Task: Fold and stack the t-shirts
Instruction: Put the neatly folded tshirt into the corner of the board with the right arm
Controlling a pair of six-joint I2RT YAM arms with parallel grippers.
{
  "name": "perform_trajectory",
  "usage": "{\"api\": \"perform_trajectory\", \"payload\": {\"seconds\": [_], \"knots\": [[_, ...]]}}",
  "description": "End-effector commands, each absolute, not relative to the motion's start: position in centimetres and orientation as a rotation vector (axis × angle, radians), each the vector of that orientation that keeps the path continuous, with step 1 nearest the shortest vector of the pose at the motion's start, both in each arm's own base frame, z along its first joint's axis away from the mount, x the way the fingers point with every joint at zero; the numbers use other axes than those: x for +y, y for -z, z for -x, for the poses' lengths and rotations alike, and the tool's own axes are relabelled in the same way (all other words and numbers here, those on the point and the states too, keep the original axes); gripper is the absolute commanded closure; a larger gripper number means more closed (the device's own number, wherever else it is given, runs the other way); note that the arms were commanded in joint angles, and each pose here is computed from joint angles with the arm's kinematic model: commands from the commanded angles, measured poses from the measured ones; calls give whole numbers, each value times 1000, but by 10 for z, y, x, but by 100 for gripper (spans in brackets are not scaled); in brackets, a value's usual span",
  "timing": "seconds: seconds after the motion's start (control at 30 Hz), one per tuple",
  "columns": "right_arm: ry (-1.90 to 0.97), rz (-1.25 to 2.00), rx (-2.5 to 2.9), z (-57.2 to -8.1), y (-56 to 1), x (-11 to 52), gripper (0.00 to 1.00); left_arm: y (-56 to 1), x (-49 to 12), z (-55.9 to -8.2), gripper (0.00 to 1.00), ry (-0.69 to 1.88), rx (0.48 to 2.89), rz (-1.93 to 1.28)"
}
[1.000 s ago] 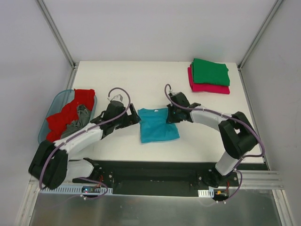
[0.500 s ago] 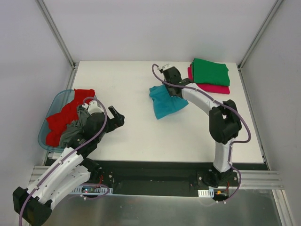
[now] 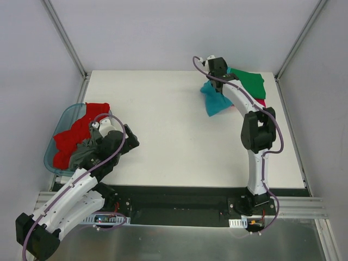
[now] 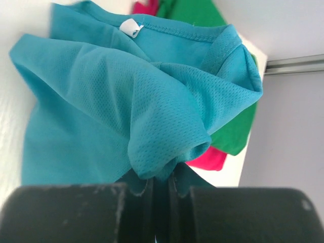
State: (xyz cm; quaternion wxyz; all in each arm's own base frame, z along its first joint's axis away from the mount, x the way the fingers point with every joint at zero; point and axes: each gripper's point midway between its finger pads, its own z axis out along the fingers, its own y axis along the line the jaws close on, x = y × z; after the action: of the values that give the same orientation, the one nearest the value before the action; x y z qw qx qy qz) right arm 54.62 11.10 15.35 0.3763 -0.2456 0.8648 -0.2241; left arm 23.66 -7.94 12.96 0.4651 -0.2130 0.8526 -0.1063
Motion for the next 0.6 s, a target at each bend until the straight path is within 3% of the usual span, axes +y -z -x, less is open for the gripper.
{"api": "perform_trajectory", "payload": {"seconds": [0.0, 0.57], "knots": [[591, 604, 2093, -573, -202, 101, 100, -146, -64, -244, 1, 175, 2030, 568], [392, 422, 2023, -610, -264, 72, 100, -164, -44, -249, 1, 72, 1946, 618]]}}
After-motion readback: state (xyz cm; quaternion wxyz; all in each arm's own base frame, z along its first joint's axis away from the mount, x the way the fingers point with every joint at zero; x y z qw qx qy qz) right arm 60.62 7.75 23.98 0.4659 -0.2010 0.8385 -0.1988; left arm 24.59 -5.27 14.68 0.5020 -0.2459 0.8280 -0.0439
